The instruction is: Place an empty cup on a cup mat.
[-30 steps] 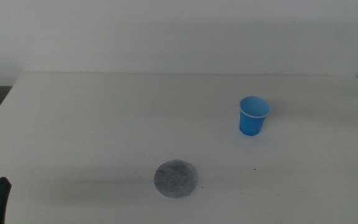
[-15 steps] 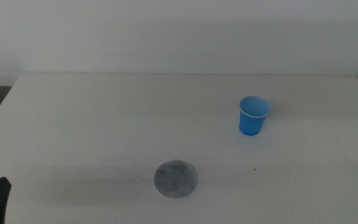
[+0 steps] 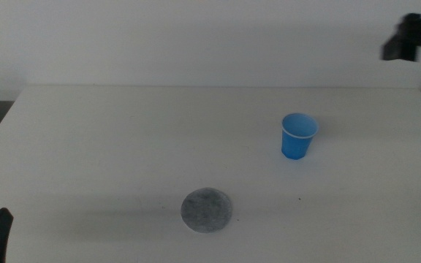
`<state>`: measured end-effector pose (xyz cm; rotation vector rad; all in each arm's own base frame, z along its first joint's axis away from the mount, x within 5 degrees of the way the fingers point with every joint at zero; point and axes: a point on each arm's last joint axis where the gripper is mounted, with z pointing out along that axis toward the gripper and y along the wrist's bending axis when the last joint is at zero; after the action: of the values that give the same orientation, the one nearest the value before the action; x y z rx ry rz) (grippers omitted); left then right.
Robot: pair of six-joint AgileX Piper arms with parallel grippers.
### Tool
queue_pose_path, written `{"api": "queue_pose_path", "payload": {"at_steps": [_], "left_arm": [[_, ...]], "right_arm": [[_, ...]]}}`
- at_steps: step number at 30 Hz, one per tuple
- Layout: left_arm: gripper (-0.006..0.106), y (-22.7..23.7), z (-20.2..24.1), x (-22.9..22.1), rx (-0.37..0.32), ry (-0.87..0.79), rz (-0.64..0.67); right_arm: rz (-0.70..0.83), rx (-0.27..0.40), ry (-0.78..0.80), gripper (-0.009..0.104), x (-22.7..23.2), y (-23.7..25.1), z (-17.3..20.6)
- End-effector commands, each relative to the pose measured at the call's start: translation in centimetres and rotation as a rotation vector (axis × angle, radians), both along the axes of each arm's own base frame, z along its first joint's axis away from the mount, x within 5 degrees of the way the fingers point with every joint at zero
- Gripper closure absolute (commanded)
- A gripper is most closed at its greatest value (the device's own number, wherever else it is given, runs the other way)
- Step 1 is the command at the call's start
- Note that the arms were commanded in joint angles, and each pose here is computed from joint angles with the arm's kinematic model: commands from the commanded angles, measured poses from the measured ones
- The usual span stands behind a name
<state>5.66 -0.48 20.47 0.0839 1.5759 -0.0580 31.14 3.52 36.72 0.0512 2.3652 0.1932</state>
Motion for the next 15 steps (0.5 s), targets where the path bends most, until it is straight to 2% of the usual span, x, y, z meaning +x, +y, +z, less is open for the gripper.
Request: {"api": "queue_pose_path", "payload": {"at_steps": [1,5,15], "left_arm": [[0.007,0.0,0.1,0.0,-0.007,-0.009,-0.002],[0.007,0.0,0.1,0.0,-0.007,-0.009,-0.002],[0.007,0.0,0.1,0.0,-0.007,-0.009,-0.002]], "right_arm": [[0.04,-0.026,0.012,0.016,1.6,1.1,-0.3],[0.081,-0.032,0.053,0.005,4.3,2.9,-1.6],[0.119,-0.046,0.275,0.004,10.1,6.5,-6.2]]}}
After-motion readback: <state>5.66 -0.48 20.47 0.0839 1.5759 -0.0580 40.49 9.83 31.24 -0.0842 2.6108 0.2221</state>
